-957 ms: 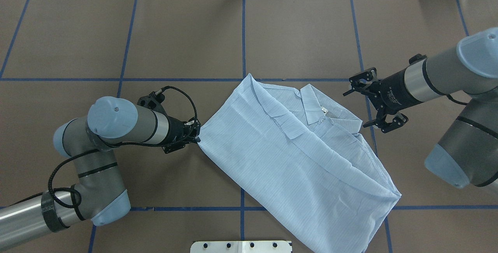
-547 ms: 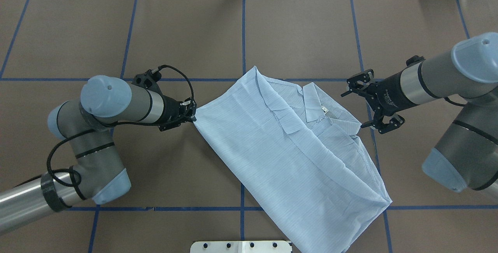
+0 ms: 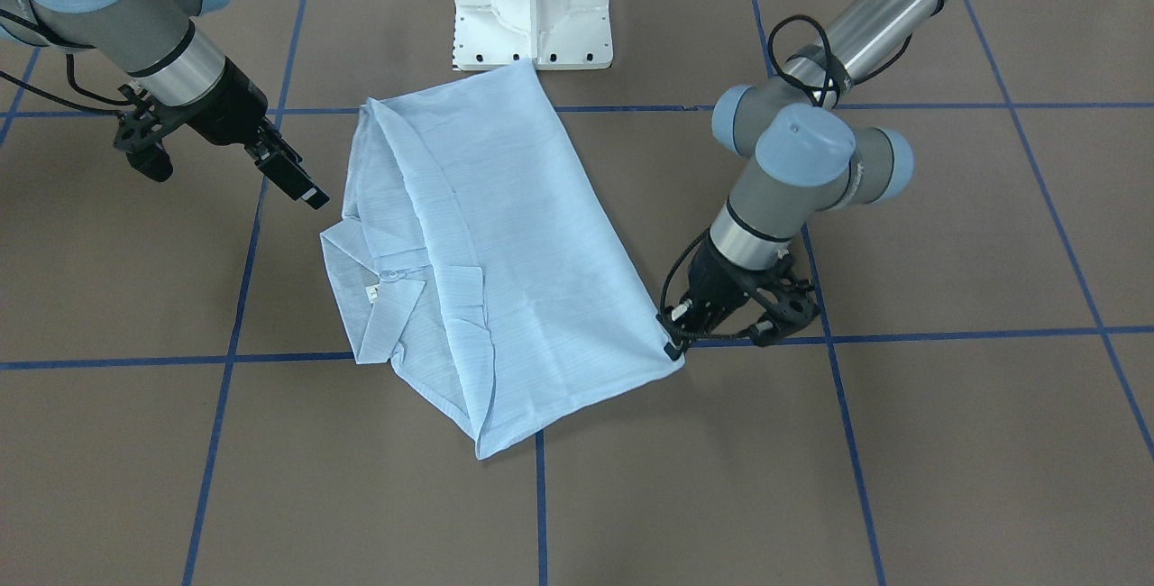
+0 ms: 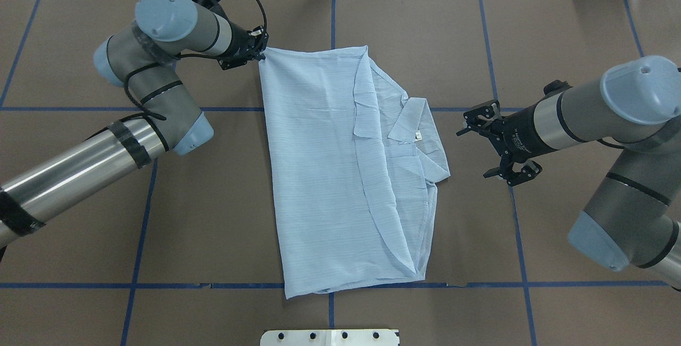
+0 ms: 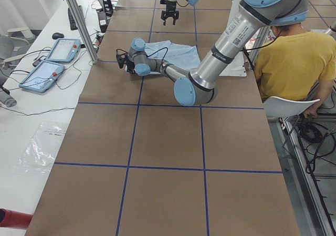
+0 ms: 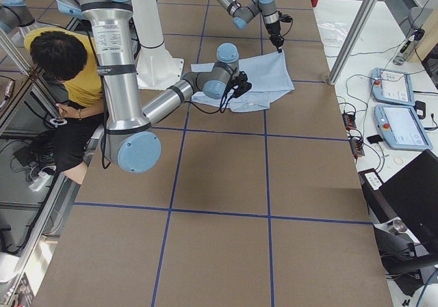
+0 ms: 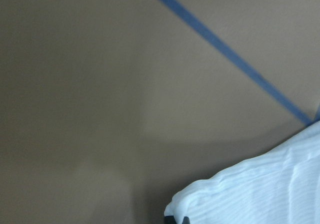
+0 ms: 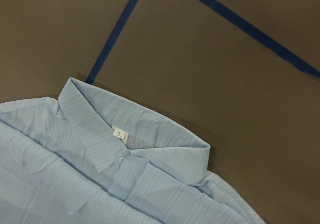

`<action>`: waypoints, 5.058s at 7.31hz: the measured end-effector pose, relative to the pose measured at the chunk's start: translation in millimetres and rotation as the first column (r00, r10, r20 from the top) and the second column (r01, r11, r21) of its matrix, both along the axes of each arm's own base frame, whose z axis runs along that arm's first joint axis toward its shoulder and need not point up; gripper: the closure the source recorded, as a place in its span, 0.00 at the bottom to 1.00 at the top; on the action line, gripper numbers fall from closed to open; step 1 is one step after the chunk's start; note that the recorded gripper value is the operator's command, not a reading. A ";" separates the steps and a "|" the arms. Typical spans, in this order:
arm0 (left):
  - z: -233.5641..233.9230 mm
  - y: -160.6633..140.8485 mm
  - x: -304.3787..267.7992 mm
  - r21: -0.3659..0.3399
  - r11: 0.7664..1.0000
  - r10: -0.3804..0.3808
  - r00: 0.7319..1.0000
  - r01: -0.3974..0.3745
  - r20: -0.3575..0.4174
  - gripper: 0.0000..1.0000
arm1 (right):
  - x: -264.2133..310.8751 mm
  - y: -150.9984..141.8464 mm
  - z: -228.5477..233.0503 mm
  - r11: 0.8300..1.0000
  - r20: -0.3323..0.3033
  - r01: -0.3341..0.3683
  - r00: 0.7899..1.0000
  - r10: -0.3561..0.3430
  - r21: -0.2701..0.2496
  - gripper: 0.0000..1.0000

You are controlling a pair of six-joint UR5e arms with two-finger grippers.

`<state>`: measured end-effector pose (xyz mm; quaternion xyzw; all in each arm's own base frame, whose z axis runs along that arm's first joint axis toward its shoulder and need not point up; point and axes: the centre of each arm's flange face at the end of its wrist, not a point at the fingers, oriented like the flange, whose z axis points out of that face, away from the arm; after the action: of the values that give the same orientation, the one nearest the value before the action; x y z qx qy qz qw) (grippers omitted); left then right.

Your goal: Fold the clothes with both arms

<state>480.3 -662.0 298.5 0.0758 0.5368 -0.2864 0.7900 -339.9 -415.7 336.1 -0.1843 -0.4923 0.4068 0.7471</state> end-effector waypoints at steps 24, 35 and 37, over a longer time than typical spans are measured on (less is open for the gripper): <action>53.9 76.1 -159.9 0.213 0.964 0.167 0.985 -0.157 -0.033 0.52 | -157.6 131.2 -22.5 0.225 -0.854 0.921 0.382 -0.354 0.319 0.14; 50.8 93.0 -196.8 0.231 0.958 0.188 0.980 -0.170 -0.059 0.52 | -233.9 57.9 -70.5 0.398 -0.752 0.788 0.593 -0.287 0.470 0.07; 47.1 94.7 -198.2 0.237 0.957 0.187 0.980 -0.168 -0.062 0.52 | -224.4 38.2 -56.7 0.420 -0.760 0.790 0.582 -0.289 0.446 0.06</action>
<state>282.0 -567.3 345.5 0.1062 0.6037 -0.1530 0.7752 -564.3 -377.5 279.4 0.1192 -0.2674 -0.0851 0.9524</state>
